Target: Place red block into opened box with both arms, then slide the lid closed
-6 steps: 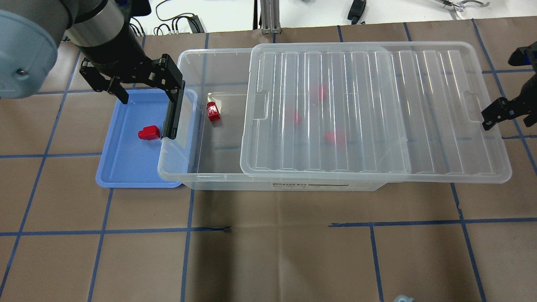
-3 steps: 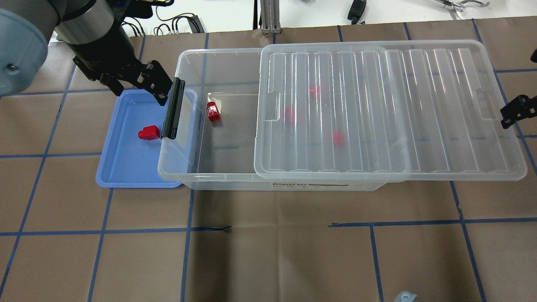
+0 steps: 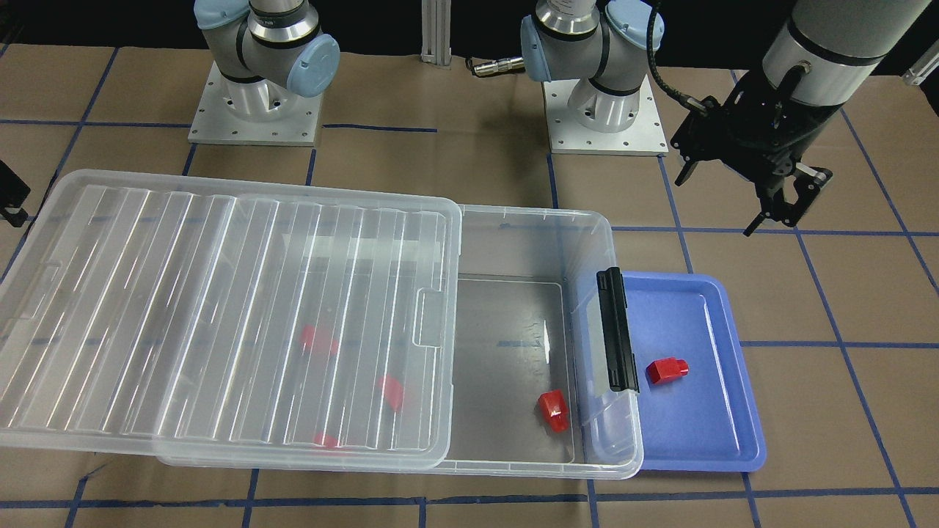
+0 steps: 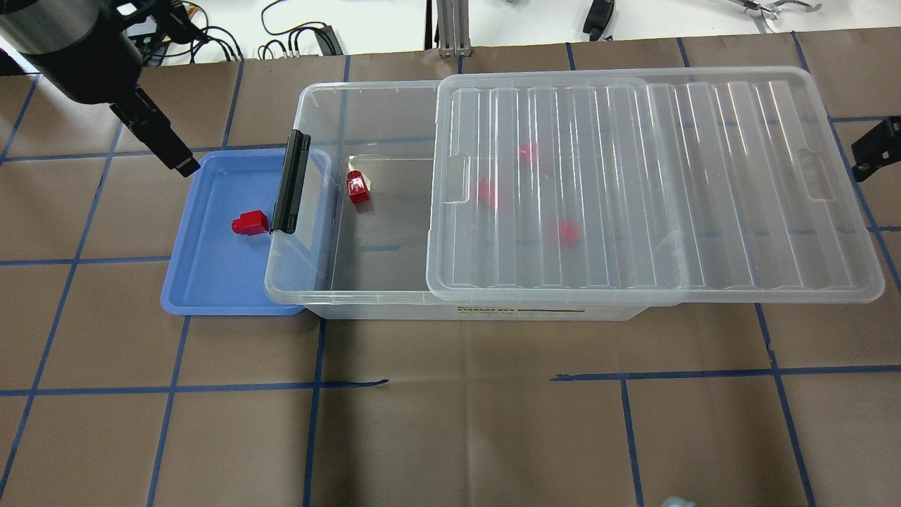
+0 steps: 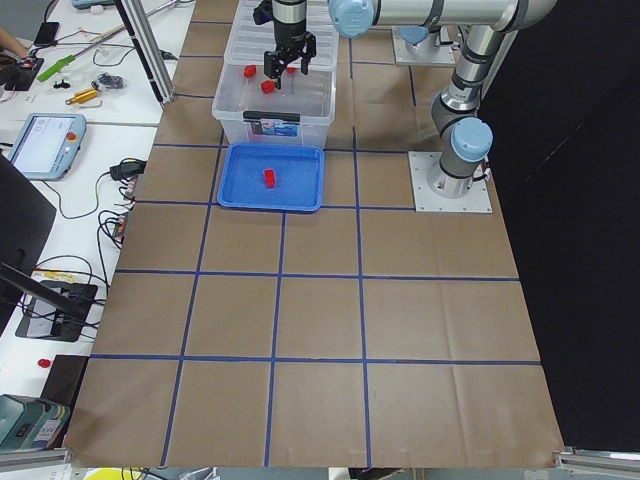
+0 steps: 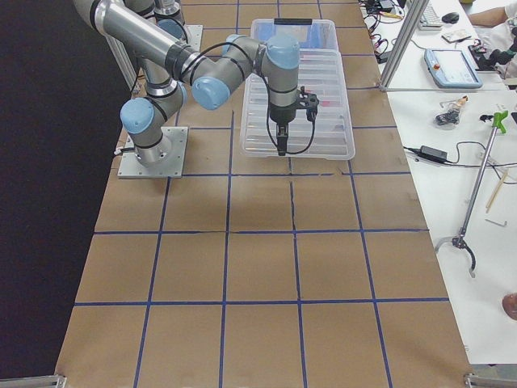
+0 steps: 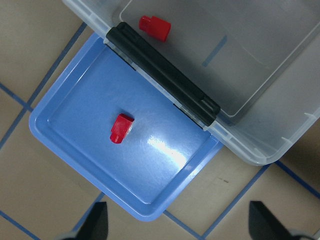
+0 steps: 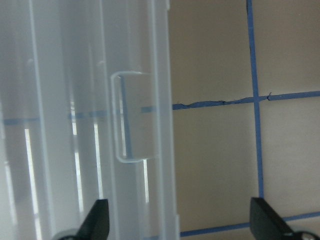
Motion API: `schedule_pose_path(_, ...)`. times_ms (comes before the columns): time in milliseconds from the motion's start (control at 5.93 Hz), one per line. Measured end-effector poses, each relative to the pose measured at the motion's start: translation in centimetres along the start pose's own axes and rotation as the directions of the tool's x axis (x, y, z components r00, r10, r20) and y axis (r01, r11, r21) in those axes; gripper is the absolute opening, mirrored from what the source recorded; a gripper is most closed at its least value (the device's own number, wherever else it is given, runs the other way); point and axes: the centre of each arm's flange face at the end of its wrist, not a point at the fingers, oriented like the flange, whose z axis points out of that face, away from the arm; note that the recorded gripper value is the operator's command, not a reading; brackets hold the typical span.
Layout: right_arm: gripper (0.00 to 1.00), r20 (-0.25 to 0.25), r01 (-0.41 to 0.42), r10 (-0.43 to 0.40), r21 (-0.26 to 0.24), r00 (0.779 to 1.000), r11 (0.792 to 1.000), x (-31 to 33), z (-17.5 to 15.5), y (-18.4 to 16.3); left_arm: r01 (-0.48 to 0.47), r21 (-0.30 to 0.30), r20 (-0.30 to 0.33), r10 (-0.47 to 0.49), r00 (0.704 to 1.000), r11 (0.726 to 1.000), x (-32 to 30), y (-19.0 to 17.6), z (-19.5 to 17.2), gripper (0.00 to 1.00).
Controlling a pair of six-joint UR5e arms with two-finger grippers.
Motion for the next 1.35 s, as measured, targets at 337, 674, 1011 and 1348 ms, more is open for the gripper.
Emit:
schedule_pose_path(337,1.00,0.046,-0.114,0.116,-0.041,0.992,0.993,-9.6,-5.8,-0.4,-0.239,0.008,-0.042,0.239,0.970,0.971,-2.5,-0.3,6.4,0.99)
schedule_pose_path(674,1.00,0.094,-0.159,0.163,-0.046,0.982,0.986,-20.0,-8.5,0.9,-0.412,0.019,-0.025,0.412,0.911,0.911,-4.5,1.0,13.7,0.99)
schedule_pose_path(1011,1.00,0.095,-0.140,0.144,-0.046,0.985,0.989,-24.4,-8.6,1.7,-0.472,0.051,0.004,0.472,0.881,0.880,-6.8,2.4,20.7,0.99)
schedule_pose_path(1348,1.00,0.095,-0.070,0.073,-0.031,0.993,0.997,-24.9,-8.4,1.3,-0.494,0.059,-0.001,0.495,0.869,0.868,-8.8,1.9,26.0,0.99)
